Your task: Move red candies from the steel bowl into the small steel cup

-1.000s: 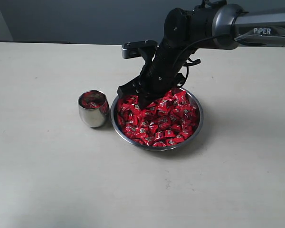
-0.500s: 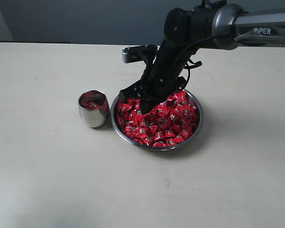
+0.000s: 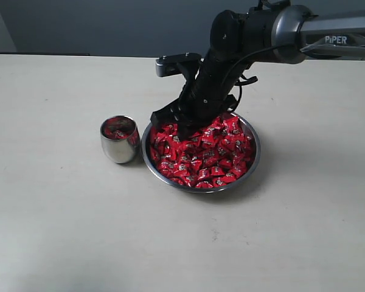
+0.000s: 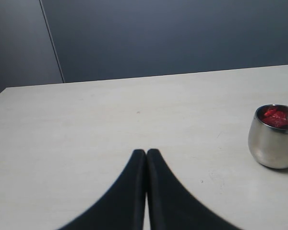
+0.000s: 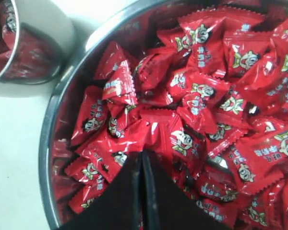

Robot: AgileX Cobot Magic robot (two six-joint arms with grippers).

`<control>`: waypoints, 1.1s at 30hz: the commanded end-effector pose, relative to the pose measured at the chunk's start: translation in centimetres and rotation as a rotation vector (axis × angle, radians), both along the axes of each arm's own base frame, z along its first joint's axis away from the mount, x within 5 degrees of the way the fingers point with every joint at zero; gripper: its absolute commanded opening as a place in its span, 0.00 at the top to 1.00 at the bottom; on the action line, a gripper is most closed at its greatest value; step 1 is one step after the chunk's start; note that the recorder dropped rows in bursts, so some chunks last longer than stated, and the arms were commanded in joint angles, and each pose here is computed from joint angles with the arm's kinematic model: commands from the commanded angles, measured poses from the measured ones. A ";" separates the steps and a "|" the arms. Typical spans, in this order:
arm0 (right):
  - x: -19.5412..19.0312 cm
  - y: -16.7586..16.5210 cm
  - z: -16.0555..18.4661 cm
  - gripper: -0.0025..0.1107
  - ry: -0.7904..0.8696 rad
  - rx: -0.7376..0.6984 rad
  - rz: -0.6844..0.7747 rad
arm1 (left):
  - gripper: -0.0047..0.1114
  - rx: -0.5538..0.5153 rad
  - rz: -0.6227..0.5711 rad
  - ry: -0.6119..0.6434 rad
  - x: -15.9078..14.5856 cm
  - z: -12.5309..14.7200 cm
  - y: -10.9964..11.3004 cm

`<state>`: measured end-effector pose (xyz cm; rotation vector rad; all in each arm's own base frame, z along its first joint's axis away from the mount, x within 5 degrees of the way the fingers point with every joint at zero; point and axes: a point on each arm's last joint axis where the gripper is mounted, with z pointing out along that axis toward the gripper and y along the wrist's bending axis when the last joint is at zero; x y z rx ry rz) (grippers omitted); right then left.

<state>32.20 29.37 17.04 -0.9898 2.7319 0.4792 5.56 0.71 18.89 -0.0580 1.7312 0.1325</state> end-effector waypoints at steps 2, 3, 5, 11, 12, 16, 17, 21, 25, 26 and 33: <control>0.2 0.1 -0.4 0.99 -0.011 0.013 -0.002 | 0.96 0.002 0.002 -0.015 -0.1 0.3 0.0; 0.2 0.1 -0.5 0.99 -0.007 0.015 -0.003 | 0.96 0.002 0.002 -0.015 -0.1 0.3 0.0; 0.2 0.1 -0.5 0.99 0.001 0.018 -0.006 | 0.96 0.002 0.002 -0.015 -0.1 0.3 0.0; 0.2 0.1 -0.6 0.99 -0.003 0.016 0.000 | 0.96 0.002 0.002 -0.015 -0.1 0.3 0.0; 0.2 0.1 -0.7 0.99 -0.003 0.015 0.000 | 0.96 0.002 0.002 -0.015 -0.1 0.3 0.0; 0.1 0.3 -0.5 0.99 0.018 0.031 -0.010 | 0.96 0.002 0.002 -0.015 -0.1 0.3 0.0; 0.0 0.2 -0.3 0.99 0.020 0.035 -0.011 | 0.96 0.002 0.002 -0.015 -0.1 0.3 0.0; -0.3 0.3 1.8 0.99 -0.001 0.084 -0.020 | 0.96 0.002 0.002 -0.015 -0.1 0.3 0.0; -0.3 0.8 4.1 0.99 -0.028 0.168 -0.021 | 0.96 0.002 0.002 -0.015 -0.1 0.3 0.0; -0.3 1.0 4.5 0.99 -0.026 0.180 -0.007 | 0.96 0.002 0.002 -0.015 -0.1 0.3 0.0; -0.4 5.5 5.0 0.99 -0.059 0.204 0.102 | 0.96 0.002 0.002 -0.015 -0.1 0.3 0.0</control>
